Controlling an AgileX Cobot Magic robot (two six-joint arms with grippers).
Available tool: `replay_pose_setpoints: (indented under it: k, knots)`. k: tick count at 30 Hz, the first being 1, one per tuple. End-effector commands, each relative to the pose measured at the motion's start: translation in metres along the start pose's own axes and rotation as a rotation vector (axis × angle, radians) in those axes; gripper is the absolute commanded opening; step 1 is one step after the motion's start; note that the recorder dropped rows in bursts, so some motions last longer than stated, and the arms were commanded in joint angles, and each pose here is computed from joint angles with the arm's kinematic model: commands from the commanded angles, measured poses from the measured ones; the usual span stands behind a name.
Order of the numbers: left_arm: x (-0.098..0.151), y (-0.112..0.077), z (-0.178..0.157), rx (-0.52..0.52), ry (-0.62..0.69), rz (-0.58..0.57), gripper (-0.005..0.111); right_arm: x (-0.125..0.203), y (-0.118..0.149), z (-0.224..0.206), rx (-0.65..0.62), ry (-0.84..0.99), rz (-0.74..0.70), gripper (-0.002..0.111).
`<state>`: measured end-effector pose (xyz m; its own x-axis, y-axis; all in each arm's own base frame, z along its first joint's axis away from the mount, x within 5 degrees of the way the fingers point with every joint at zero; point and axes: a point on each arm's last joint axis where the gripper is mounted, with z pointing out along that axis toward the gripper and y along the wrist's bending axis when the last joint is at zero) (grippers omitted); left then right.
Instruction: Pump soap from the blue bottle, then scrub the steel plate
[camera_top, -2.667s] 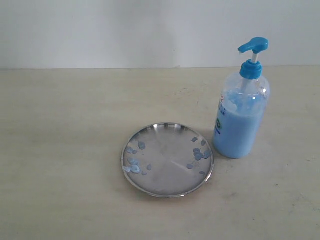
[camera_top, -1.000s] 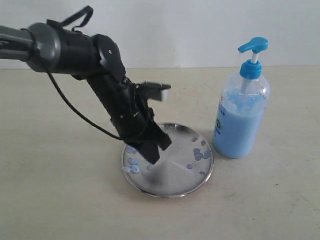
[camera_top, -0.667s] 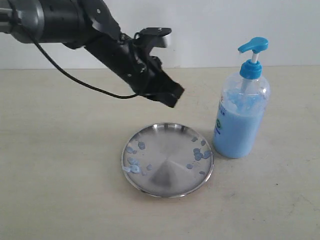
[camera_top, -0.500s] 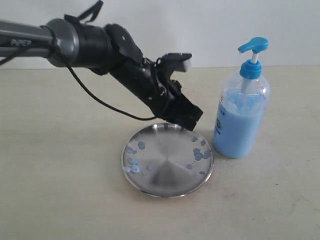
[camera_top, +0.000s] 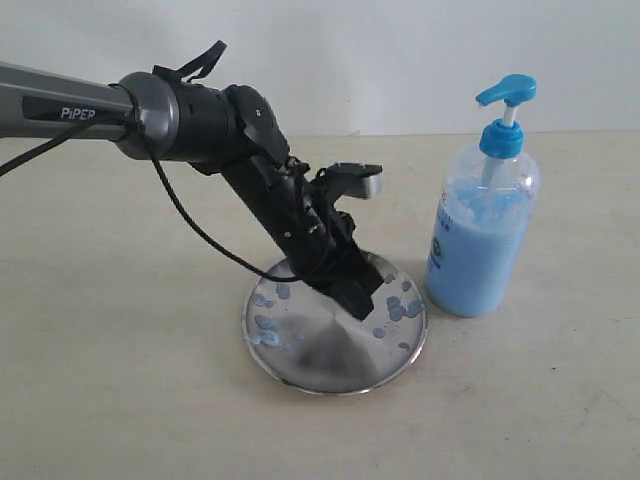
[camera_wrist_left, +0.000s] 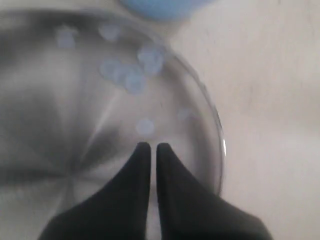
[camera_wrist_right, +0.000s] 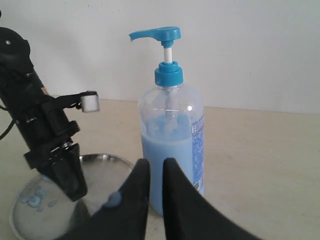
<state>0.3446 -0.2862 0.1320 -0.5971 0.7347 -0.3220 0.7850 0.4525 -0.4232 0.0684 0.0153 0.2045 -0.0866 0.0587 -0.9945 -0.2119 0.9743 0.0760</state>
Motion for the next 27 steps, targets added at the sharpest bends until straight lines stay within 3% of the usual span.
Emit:
replay_pose_setpoints:
  k: [1, 4, 6, 8, 12, 15, 20, 22, 25, 27]
  knots:
    - [0.023, 0.006, -0.006, -0.076, 0.263, 0.028, 0.004, 0.001, 0.0, 0.0, 0.002, -0.004, 0.0, 0.0]
    - [0.031, 0.023, -0.019, -0.274, 0.362, 0.004, 0.004, 0.001, 0.0, 0.0, 0.002, -0.004, 0.0, 0.0]
    - [0.028, 0.034, -0.03, -0.394, 0.322, -0.011, 0.004, 0.001, 0.0, 0.0, 0.002, -0.004, 0.0, 0.0]
    - [0.021, 0.04, -0.033, -0.421, 0.214, -0.015, 0.004, 0.001, 0.0, 0.0, 0.002, -0.004, 0.0, 0.0]
    - [0.003, 0.037, -0.022, -0.361, 0.025, 0.065, 0.004, 0.001, 0.0, 0.0, 0.002, -0.004, 0.0, 0.0]
    - [-0.005, 0.027, -0.007, -0.225, -0.061, 0.137, 0.004, 0.001, 0.0, 0.0, 0.001, 0.002, 0.003, 0.0]
    - [0.004, 0.005, -0.006, 0.022, 0.025, 0.186, 0.004, 0.001, 0.0, 0.0, 0.001, 0.002, 0.003, 0.0]
    - [0.01, 0.0, -0.016, 0.066, 0.086, 0.183, 0.004, 0.001, 0.0, 0.0, 0.001, 0.002, 0.003, 0.0]
    - [0.012, 0.002, -0.041, -0.02, 0.107, 0.143, 0.004, 0.001, 0.0, 0.0, 0.001, 0.002, 0.003, 0.0]
    - [0.004, 0.008, -0.062, -0.181, 0.018, 0.099, 0.004, 0.001, 0.0, 0.0, 0.001, 0.002, 0.003, 0.0]
